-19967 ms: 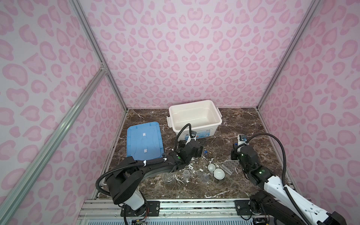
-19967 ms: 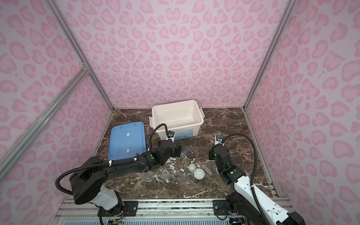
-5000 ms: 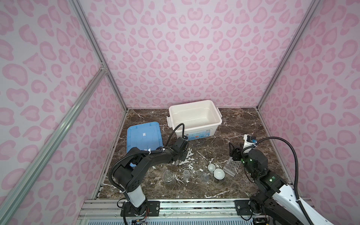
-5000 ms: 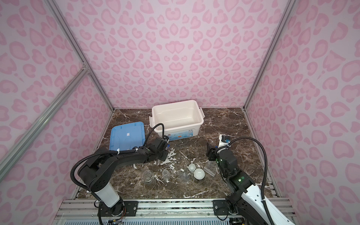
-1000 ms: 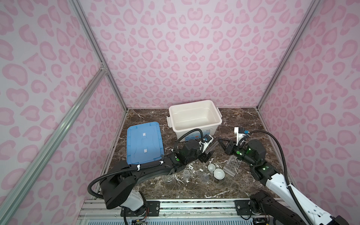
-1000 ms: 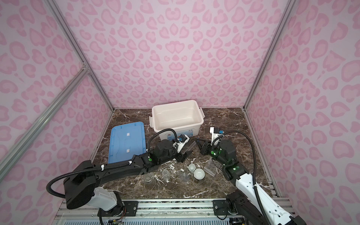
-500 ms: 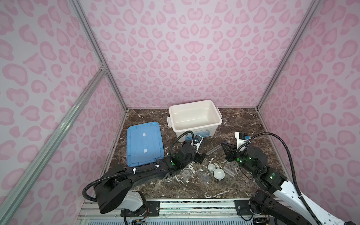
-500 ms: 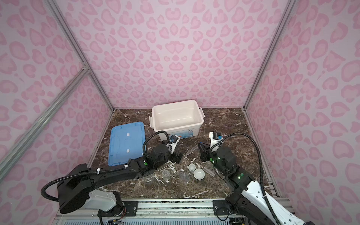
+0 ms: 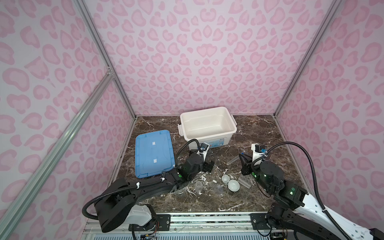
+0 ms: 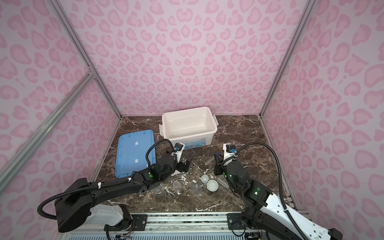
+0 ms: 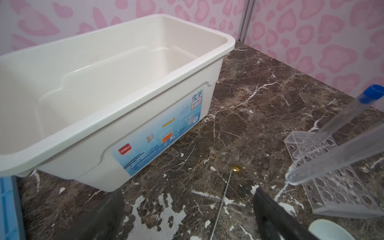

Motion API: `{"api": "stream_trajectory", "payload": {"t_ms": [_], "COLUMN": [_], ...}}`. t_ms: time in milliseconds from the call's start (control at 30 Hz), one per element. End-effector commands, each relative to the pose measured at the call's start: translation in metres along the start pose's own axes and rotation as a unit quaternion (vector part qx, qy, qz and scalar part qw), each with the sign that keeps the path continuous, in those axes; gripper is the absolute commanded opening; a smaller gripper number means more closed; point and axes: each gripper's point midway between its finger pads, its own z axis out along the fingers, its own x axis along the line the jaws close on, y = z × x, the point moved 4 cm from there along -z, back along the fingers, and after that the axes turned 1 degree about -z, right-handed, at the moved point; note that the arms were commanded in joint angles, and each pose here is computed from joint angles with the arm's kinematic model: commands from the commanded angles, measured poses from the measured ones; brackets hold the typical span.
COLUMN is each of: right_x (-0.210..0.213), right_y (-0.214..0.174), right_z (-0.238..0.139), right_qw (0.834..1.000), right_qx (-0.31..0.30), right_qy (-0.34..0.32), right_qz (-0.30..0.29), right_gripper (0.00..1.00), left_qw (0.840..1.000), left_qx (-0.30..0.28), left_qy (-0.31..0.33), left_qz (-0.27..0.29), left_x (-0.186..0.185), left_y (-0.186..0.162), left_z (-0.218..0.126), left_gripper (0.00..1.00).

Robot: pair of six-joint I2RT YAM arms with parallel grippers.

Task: Organize the chemistry lab equipment
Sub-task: 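Carry the tube with the right gripper over the clear rack while the left gripper withdraws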

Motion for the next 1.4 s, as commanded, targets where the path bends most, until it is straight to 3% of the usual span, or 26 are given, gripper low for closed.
{"api": "stream_trajectory", "payload": {"t_ms": [0,333,833,1067,1367], "right_x": [-0.005,0.006,-0.017,-0.029,-0.030], "right_y": [0.001,-0.011,-0.031,-0.045,-0.054], "right_z": [-0.006,-0.028,-0.037,-0.033,-0.024], "right_qw": [0.998,0.988,0.990,0.991,0.988], "right_qx": [-0.004,0.019,0.029,0.065,0.090], "right_qy": [-0.040,-0.083,-0.106,-0.100,-0.102], "right_qz": [-0.042,-0.128,-0.093,-0.061,-0.067], "right_gripper": [0.07,0.07,0.07,0.07,0.06], "left_qw": [0.999,0.999,0.999,0.999,0.999], "left_qx": [-0.013,0.001,0.013,0.015,0.015], "left_qy": [0.015,0.026,0.031,0.024,0.022], "left_qz": [-0.026,-0.022,-0.018,-0.017,-0.021], "left_x": [0.011,0.017,0.019,0.016,0.016], "left_y": [0.003,-0.004,-0.012,-0.011,-0.012], "left_z": [-0.004,-0.005,-0.005,-0.002,-0.003], "left_gripper": [0.98,0.98,0.98,0.98,0.98]}}
